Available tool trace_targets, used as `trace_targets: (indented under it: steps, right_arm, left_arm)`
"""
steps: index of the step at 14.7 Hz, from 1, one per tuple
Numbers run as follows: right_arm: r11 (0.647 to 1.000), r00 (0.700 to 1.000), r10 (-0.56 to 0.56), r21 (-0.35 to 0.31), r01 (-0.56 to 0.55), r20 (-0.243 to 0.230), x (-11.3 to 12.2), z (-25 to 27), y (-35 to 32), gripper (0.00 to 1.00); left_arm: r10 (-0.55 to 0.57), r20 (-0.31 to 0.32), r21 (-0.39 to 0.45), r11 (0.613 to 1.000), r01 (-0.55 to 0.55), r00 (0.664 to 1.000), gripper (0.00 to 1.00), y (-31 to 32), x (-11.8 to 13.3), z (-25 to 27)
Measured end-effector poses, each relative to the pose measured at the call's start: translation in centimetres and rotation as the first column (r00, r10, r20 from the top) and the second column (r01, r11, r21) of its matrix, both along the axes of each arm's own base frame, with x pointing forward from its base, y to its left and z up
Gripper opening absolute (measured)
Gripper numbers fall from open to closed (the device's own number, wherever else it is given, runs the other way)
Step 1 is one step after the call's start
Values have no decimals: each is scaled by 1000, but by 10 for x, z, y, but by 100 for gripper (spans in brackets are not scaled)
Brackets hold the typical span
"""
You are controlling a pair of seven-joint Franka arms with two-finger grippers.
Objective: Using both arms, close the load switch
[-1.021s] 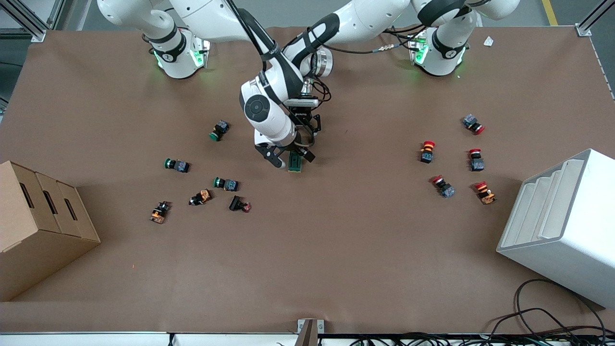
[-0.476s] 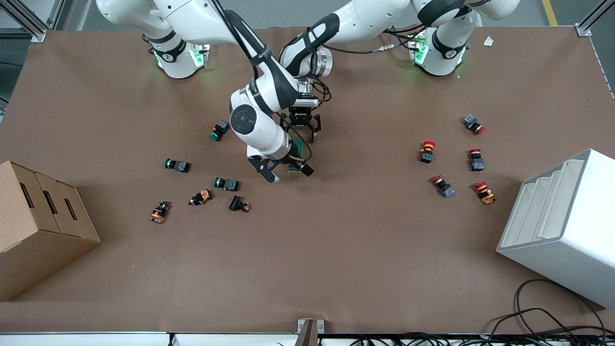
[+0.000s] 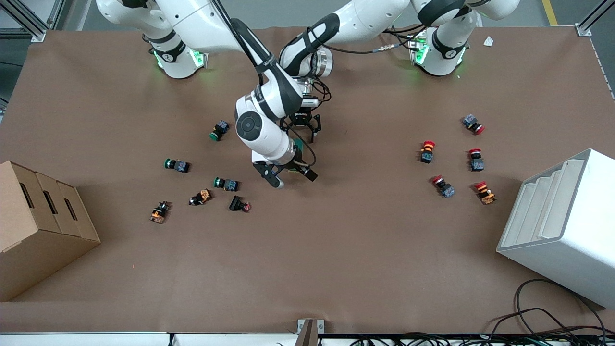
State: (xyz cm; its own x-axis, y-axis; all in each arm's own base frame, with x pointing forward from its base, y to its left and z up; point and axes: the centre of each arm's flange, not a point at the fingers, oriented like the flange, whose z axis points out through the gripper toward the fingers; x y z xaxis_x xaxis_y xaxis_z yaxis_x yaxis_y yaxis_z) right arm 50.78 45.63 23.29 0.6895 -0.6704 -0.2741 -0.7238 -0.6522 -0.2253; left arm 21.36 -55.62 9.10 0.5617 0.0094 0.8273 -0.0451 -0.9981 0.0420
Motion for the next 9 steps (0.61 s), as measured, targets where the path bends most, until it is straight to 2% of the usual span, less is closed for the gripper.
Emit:
trace_targets:
  steps: [5,9]
  right_arm:
    - [1000,999,31,-5,-31,13,7,-6,-8,100]
    - [999,999,51,-21,-51,7,8,-24,-12,100]
  left_arm:
    - [0,0,0,1000,0,1000,100,0,0,0]
    - [0,0,0,1000,0,1000,100,0,0,0]
